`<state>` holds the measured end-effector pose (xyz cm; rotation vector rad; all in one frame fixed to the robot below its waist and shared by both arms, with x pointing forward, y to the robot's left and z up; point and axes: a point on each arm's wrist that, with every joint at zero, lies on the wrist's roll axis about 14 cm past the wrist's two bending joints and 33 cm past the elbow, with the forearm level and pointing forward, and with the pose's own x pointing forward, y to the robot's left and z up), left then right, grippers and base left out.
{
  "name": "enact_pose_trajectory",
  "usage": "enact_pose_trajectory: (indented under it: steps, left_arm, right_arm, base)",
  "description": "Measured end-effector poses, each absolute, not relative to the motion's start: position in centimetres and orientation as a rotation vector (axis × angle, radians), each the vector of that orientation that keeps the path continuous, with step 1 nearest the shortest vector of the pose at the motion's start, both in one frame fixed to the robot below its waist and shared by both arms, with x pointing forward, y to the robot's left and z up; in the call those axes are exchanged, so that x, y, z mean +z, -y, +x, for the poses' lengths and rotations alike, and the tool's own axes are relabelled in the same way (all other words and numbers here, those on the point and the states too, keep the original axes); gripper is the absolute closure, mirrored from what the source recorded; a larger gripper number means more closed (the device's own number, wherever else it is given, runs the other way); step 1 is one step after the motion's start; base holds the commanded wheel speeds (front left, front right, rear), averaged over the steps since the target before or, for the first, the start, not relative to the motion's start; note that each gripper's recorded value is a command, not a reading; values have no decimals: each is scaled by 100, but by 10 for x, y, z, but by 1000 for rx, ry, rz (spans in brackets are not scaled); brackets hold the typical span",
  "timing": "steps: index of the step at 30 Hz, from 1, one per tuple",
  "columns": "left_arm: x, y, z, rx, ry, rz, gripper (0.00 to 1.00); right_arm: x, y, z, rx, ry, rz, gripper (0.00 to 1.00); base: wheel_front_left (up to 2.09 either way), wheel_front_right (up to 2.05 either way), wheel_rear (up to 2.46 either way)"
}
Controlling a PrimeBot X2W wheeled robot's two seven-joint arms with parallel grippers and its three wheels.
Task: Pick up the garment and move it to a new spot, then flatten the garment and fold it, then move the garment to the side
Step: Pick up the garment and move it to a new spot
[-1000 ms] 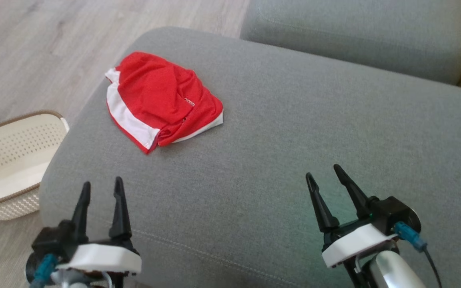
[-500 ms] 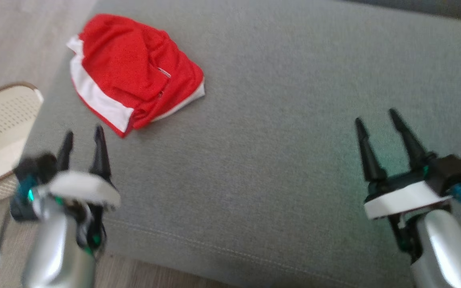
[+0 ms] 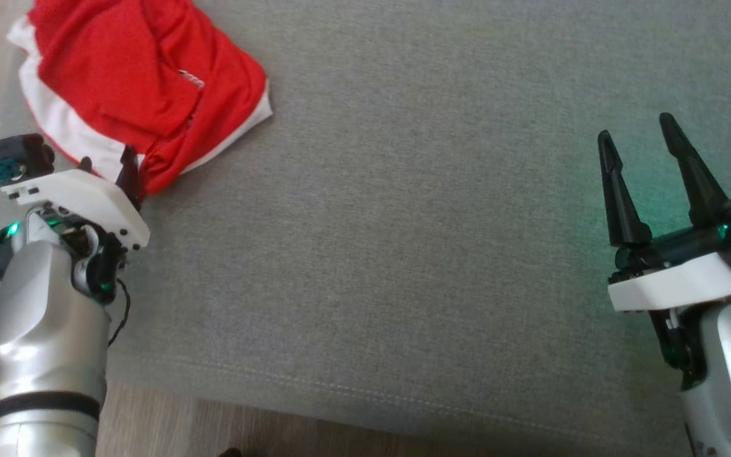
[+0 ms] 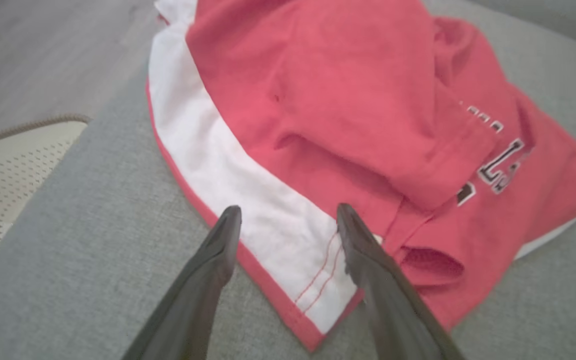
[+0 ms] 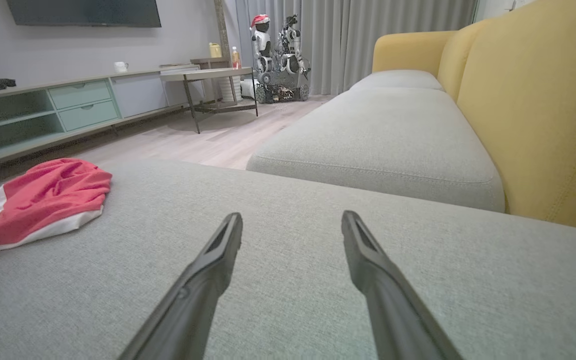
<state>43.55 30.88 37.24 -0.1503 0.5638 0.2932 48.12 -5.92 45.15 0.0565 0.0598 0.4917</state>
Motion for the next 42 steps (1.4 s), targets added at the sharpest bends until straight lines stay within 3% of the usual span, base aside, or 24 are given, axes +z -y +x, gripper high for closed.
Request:
enact_pose_trajectory:
  steps: [1,3,9,20,28,42]
  left_arm:
    - [366,-307,436,288,-595,-148,0]
    - [355,-301,439,268,-639,-146,100]
    - [372,-296,449,236,-563,-139,100]
    - [488,-272,485,120,-118,-120,100]
    - [564,-184,501,-108,87,-154,100]
    - [617,-18,487,-469,197,-213,100]
  right_arm:
    - [450,62,482,487,-65,54,0]
    - [447,68,482,472,-73,50,0]
    - [458,72,478,451,-53,55,0]
    - [492,74,458,414,27,79,0]
    - [509,89,443,357,70,97,0]
    - [522,135,422,222,107,101,0]
  base:
    - [0,0,0]
    - [0,0,0]
    - [0,0,0]
    - [0,0,0]
    - [0,0,0]
    - [0,0,0]
